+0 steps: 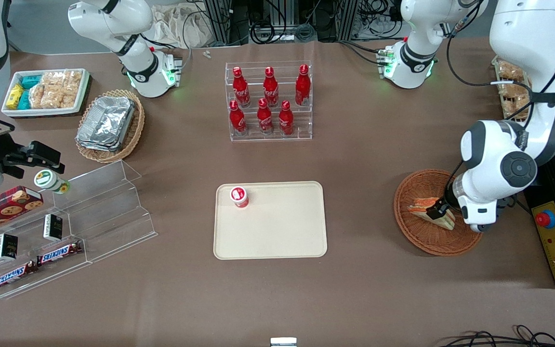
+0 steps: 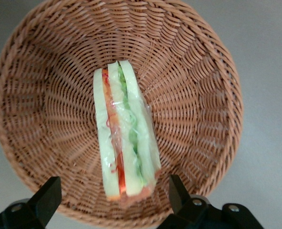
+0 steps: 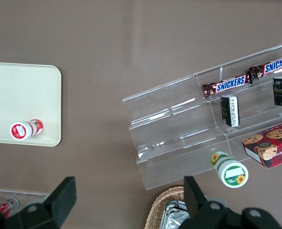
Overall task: Place sandwich from basket to tray
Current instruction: 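Close the left gripper on the wrapped sandwich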
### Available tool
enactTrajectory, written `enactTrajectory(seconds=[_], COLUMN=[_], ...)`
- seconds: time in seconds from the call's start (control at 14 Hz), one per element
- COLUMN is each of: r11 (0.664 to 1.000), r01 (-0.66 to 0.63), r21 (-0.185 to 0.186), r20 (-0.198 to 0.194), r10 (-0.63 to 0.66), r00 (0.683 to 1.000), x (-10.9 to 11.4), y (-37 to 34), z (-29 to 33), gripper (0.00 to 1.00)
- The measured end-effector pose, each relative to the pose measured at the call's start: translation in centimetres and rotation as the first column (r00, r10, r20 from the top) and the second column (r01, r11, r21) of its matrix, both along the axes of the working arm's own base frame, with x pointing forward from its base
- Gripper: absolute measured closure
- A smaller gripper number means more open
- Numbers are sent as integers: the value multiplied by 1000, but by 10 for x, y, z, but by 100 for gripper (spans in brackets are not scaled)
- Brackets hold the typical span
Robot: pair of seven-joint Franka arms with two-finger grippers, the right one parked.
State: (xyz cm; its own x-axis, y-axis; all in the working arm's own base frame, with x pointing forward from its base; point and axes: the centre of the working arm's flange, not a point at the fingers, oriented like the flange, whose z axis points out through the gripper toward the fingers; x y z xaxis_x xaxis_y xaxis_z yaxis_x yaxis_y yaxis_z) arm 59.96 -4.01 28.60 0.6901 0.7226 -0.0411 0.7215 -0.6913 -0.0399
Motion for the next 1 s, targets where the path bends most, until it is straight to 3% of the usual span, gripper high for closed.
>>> enactTrajectory(seconds=[0.43, 0.64, 1.0], r11=[997, 994, 989], r01=[-71, -108, -147], r21=[-2, -1, -1], r20=[9, 13, 19], r10=[71, 108, 147], r00=[997, 994, 989], x=[-4, -4, -1], y=[14, 14, 12], z=[-21, -22, -19], gripper=[2, 36, 80])
